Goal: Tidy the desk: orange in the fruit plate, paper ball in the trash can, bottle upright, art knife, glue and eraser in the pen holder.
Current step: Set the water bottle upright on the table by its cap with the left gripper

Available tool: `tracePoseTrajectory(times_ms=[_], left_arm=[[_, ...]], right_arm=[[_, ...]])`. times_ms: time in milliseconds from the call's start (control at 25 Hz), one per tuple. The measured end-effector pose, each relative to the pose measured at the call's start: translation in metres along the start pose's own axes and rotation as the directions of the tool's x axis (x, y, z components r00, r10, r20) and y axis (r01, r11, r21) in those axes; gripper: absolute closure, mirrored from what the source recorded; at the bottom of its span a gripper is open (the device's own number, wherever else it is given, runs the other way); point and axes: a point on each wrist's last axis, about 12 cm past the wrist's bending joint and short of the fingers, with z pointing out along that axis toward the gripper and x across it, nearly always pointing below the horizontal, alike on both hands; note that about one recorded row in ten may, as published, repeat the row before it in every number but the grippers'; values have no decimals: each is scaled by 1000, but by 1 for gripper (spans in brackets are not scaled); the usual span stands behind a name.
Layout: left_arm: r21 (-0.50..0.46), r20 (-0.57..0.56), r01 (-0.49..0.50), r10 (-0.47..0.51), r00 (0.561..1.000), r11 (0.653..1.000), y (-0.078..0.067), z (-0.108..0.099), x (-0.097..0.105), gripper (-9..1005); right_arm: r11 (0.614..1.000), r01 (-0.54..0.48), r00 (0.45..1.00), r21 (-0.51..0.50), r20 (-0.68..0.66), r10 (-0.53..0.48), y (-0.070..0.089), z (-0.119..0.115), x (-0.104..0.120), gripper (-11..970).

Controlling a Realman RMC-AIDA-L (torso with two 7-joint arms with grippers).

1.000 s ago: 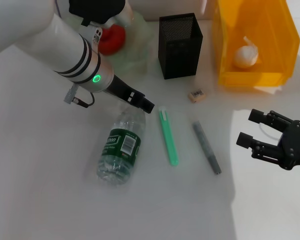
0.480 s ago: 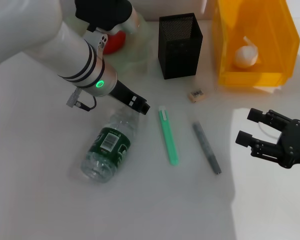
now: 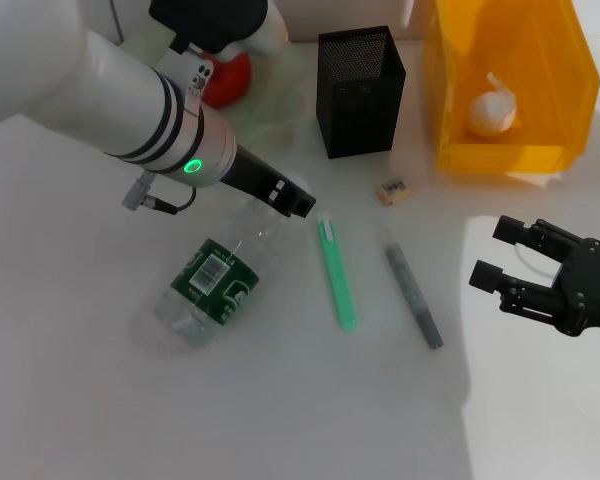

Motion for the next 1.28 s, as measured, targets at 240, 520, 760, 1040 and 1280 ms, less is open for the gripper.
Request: tracePoseTrajectory(times_ms=[240,520,760,1040,1280], left_arm=[[52,180,-95,85,980,994,-3,-47,9,535],[155,357,-65,6,934,986,18,-72,35,545],[161,424,-70,-5,905,985,28,-77,53,555],[176,541,-95,-15,841,980,35,-75,74,555],[187,632,-94,-47,773,978,45,-70,91,556]], right_arm=[[1000,-3,1000,0,0,3,1,0,1,113],[1000,-8,1000,-11,1,8,1,4,0,114],[999,-33,999,-25,0,33,-1,9,-3,114],[997,-54,999,-47,0,54,-4,17,-9,114],[997,-59,998,-47,2,59,-4,18,-10,114]])
